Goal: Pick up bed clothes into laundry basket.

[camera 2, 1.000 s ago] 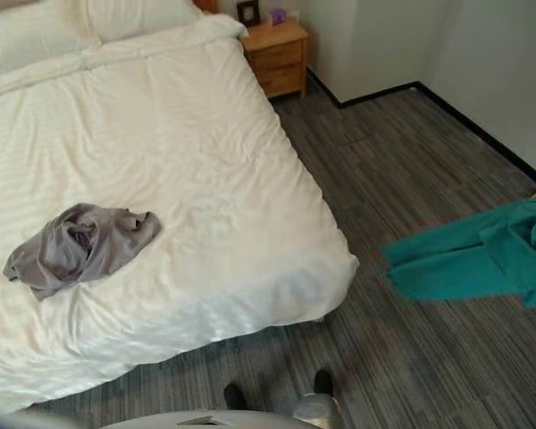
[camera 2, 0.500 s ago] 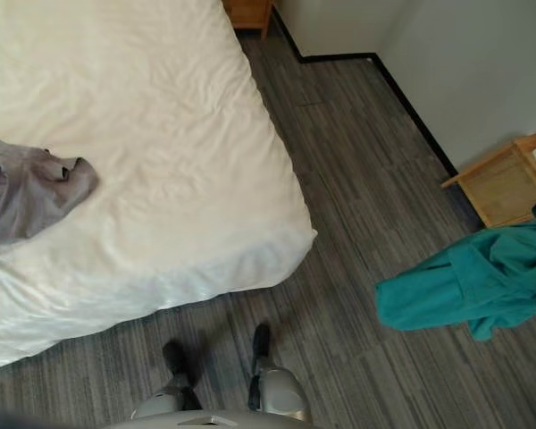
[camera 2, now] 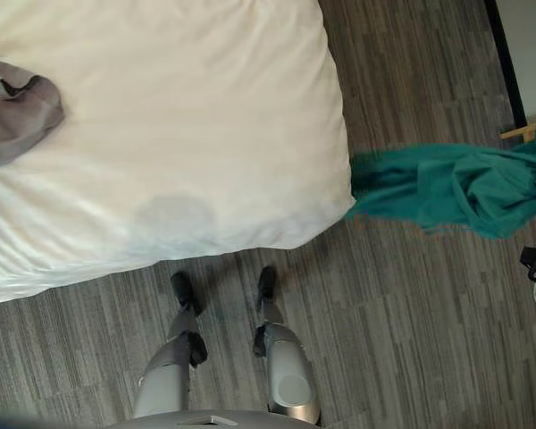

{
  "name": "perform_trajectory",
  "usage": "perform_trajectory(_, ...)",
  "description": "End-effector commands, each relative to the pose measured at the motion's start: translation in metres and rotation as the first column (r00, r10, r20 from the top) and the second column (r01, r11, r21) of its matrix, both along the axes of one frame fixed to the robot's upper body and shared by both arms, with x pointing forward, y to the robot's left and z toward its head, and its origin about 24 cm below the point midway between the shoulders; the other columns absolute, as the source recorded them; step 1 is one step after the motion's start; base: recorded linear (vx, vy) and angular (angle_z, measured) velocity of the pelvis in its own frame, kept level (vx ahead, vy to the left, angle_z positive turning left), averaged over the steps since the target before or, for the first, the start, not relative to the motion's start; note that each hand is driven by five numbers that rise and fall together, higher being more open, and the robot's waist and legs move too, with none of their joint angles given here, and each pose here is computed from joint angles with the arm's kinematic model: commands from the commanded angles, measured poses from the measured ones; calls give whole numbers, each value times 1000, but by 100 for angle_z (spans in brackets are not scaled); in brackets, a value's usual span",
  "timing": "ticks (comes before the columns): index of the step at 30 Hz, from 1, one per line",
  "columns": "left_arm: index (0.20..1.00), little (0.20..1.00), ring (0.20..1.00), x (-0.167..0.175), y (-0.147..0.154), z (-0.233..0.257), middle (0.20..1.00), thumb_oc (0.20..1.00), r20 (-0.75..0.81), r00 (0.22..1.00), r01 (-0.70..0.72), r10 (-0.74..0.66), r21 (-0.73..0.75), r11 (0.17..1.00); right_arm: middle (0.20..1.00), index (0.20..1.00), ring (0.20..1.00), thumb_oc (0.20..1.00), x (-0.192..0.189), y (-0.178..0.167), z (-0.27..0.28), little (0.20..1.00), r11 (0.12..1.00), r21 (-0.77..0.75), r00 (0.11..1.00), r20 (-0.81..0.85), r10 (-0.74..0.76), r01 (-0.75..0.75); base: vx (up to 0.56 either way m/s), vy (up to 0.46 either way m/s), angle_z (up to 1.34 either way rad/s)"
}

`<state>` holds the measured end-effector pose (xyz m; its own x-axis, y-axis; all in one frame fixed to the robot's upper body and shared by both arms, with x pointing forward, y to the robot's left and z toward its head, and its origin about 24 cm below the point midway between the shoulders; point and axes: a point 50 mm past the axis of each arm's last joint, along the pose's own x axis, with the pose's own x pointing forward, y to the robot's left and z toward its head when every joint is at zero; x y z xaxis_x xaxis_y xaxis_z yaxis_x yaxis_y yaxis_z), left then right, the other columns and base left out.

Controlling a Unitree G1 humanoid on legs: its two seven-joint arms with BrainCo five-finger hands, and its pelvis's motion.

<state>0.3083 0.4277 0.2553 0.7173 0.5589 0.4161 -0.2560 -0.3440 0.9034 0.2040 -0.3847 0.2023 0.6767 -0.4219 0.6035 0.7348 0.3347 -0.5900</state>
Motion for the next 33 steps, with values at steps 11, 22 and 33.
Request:
perform_trajectory(11, 200, 200, 200, -17, -70, 80, 200, 200, 470, 761, 381, -448, 235, 894, 200, 200, 200, 200, -38, -10, 28, 200, 993, -104, 997, 50, -54, 59, 113, 11, 12)
perform_trajectory(22, 200, 200, 200, -46, -165, 11, 200, 200, 819, 177, 938, -545, 27, 346, 200, 200, 200, 200, -8, 3, 17, 200, 999, -44, 998, 58, -6, 8, -91, -31, -24)
perform_trajectory(33, 200, 200, 200, -32, -256, -69, 200, 200, 876, 196, 923, -440, -317, -220, 200, 200, 200, 200, 39, 79, 44, 200, 932, -105, 920, 155, 359, -346, -155, -252, -120)
